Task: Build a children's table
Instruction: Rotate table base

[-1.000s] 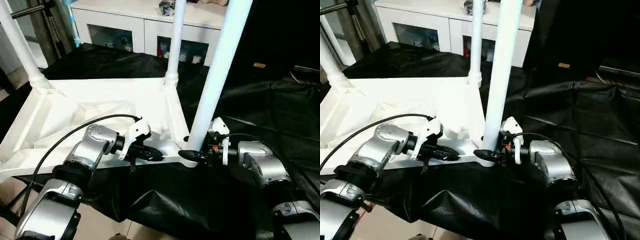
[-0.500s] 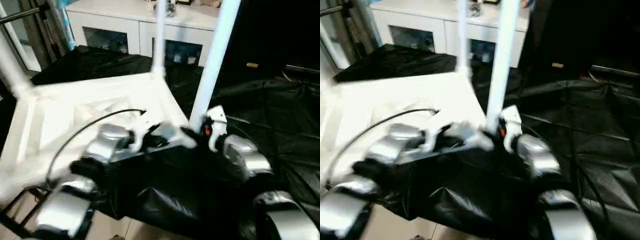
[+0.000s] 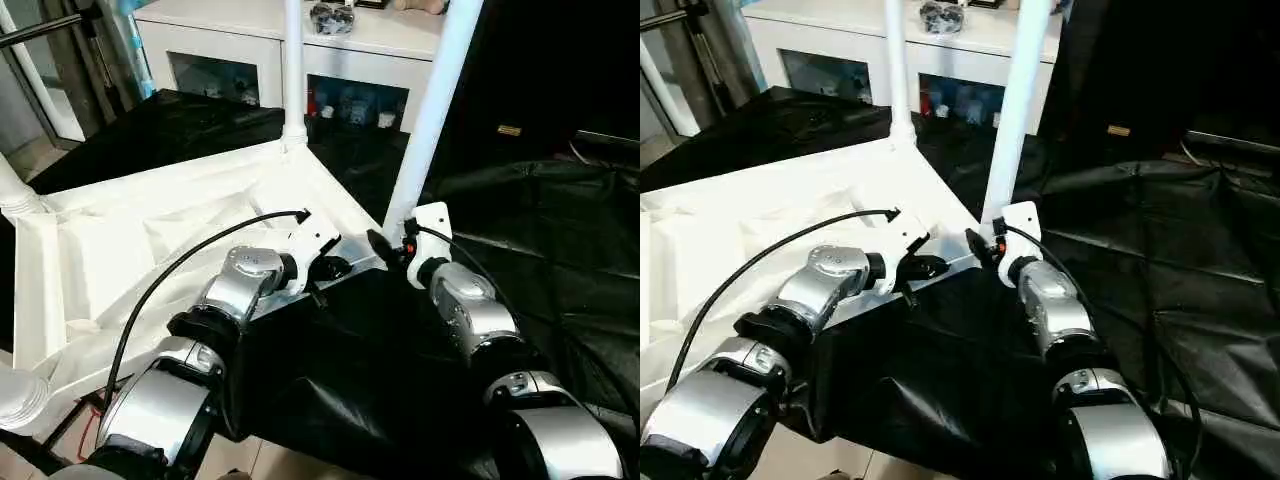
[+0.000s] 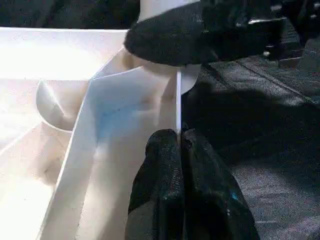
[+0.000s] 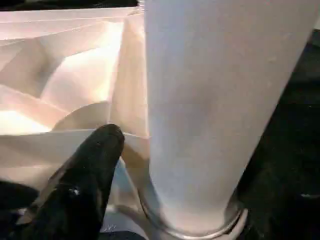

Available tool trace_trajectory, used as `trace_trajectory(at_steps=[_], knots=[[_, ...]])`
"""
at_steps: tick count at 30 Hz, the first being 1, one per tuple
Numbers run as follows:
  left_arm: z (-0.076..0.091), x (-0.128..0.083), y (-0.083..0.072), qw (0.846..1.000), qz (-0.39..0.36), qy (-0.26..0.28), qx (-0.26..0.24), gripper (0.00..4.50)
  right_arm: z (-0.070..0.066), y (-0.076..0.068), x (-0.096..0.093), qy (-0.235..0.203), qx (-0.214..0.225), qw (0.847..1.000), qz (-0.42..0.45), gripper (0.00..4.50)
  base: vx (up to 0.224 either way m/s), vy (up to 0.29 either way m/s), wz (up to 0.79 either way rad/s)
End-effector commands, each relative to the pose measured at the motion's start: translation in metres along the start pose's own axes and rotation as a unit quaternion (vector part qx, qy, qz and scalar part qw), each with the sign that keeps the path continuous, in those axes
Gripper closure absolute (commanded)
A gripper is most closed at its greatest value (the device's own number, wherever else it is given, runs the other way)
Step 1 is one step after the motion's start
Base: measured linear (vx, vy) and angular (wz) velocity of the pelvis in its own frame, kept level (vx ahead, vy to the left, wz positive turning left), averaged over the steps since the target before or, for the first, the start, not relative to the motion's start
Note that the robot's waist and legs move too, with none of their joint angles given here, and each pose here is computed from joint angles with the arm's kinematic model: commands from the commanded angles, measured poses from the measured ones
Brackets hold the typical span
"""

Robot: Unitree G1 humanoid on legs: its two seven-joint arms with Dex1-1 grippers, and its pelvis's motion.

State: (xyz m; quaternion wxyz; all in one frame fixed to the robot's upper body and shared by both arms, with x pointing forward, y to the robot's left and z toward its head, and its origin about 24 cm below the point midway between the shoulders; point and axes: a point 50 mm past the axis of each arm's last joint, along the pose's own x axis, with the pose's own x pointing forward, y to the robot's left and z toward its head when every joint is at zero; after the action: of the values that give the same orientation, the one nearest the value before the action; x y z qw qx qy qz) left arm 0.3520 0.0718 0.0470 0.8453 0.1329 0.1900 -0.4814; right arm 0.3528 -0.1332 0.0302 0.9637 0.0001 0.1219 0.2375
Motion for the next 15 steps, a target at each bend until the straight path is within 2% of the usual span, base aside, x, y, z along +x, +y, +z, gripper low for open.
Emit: trace_trajectory(at_steps=[1,6,8,10,11,12,13,15], knots=[[0.014,0.005,-0.001,0.999,0.003,-0.026,0.022,4.5,-0.018,0.007,-0.008,0.032,-0.004,0.997,0.07,1.0,0.0,0.0,0.0],[0.015,0.004,-0.002,0.999,0.005,-0.038,0.03,4.5,-0.008,-0.025,-0.037,0.017,-0.022,0.993,0.119,1.0,0.0,0.0,0.0],[0.016,0.003,-0.002,0.998,0.001,-0.057,0.016,4.5,-0.002,-0.04,-0.054,0.016,-0.03,0.99,0.138,1.0,0.0,0.0,0.0],[0.017,0.002,-0.003,0.997,-0.008,-0.07,0.011,4.5,0.0,-0.044,-0.064,0.018,-0.028,0.987,0.158,1.0,0.0,0.0,0.0],[0.017,0.001,-0.004,0.997,-0.012,-0.076,0.01,4.06,0.001,-0.045,-0.069,0.02,-0.026,0.985,0.172,0.94,0.0,0.0,0.0],[0.017,0.001,-0.004,0.997,-0.012,-0.076,0.01,4.06,0.001,-0.045,-0.069,0.02,-0.026,0.985,0.172,0.94,0.0,0.0,0.0],[0.018,-0.002,-0.004,0.996,-0.019,-0.084,0.008,3.95,0.001,-0.04,-0.075,0.023,-0.023,0.978,0.204,0.94,0.0,0.0,0.0],[0.018,-0.003,-0.005,0.996,-0.026,-0.086,0.006,3.9,0.001,-0.037,-0.076,0.024,-0.019,0.976,0.217,0.94,0.0,0.0,0.0]])
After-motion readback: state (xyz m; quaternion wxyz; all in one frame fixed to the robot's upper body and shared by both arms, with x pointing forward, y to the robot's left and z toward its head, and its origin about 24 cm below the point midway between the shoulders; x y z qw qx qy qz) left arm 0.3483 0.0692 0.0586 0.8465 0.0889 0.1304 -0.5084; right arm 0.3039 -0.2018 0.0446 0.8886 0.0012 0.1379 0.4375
